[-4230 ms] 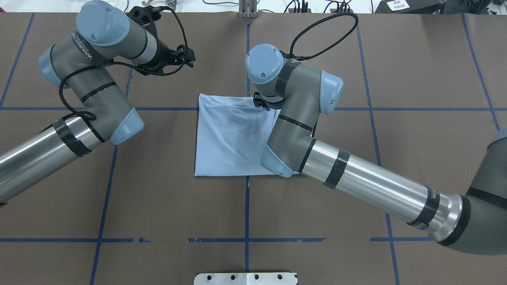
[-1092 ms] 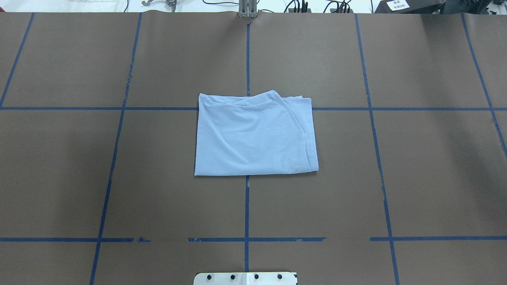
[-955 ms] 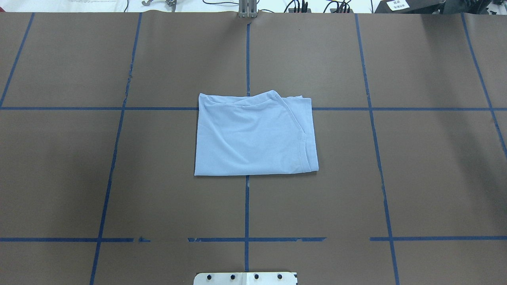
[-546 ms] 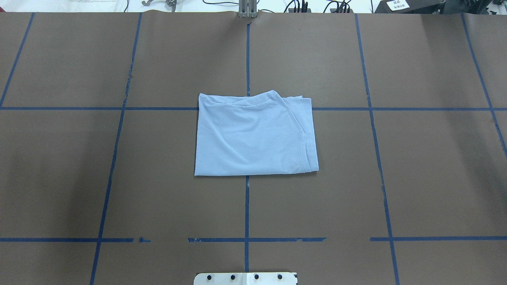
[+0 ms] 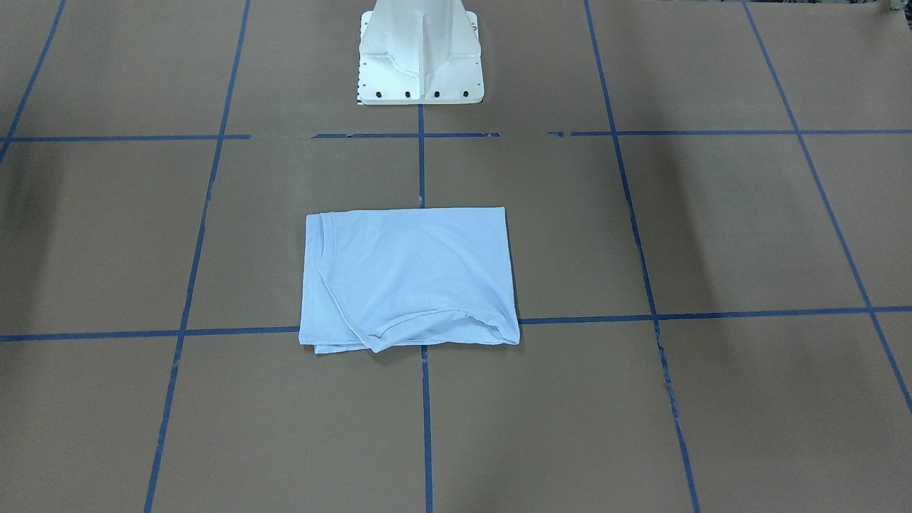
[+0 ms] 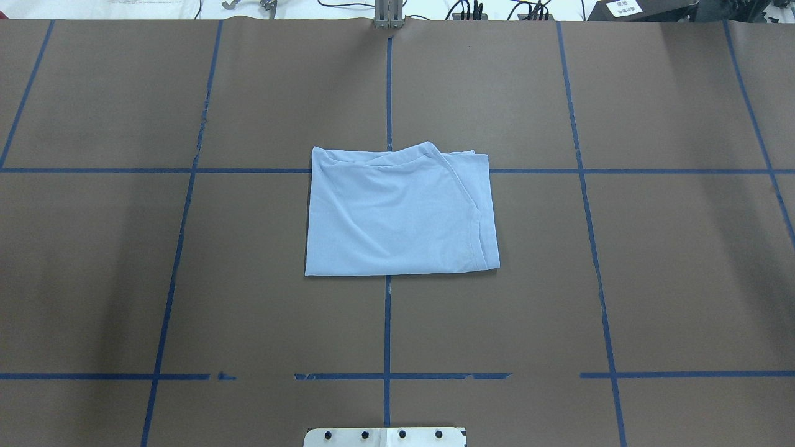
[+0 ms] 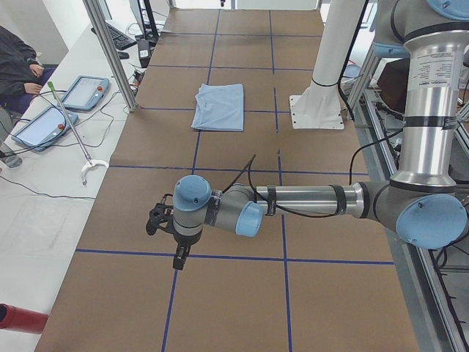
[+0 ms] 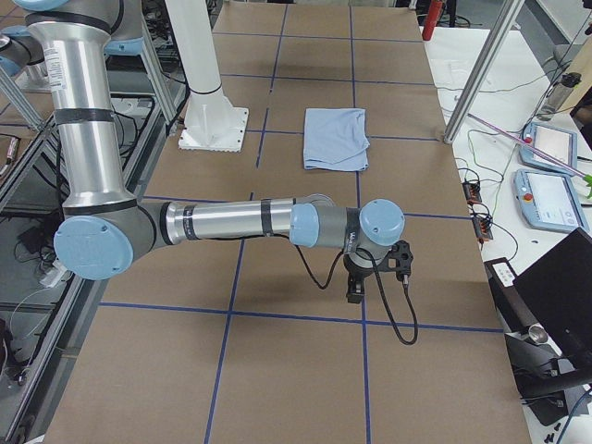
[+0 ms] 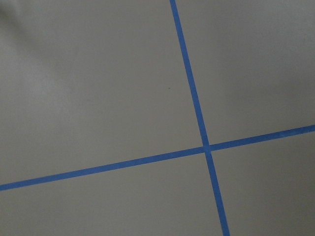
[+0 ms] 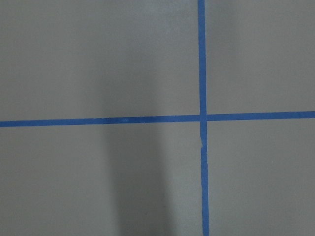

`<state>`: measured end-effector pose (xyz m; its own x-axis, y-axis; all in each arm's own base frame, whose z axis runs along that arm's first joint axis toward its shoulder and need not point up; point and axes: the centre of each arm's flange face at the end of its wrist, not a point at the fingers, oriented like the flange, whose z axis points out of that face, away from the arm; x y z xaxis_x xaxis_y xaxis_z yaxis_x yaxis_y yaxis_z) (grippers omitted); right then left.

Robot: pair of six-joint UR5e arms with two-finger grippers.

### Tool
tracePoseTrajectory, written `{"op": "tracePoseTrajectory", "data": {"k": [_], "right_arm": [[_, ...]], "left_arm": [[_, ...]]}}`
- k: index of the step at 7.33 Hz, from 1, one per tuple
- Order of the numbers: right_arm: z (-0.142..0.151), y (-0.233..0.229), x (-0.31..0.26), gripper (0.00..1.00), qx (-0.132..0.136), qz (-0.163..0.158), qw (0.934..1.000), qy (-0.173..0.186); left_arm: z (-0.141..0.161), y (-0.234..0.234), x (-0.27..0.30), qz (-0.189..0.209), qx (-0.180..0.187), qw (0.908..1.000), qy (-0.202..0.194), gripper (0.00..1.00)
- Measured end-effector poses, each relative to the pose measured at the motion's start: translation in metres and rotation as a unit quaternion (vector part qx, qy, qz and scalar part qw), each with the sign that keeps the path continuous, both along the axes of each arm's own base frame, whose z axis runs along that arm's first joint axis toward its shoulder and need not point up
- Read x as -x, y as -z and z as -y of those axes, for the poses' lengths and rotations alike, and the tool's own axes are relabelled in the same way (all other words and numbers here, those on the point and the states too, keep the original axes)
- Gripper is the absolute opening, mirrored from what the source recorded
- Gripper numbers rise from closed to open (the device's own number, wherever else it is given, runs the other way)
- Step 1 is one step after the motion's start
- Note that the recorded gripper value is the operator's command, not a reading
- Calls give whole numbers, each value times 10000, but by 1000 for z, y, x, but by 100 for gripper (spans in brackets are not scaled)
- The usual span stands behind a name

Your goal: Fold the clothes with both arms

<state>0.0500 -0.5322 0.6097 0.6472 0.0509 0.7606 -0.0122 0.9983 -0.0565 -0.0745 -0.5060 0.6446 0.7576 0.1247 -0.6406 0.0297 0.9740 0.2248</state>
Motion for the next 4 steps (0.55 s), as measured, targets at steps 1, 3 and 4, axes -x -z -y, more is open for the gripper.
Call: {"op": "tracePoseTrajectory", "data": {"k": [1,3,4], "right_arm": [[-8,-8,0,100,-85,-14,10000,-32],[-22,-21,-1,100,-186,-47,9997,-172],[-24,-23,-2,100,-206,-157,9994,-222]], "left_arm": [[-1,6,-2,-16,200,9998,10,100],[-5,7,-4,-31,452,9990,4,100],[-7,5,-4,-33,501,9987,4,100]]}}
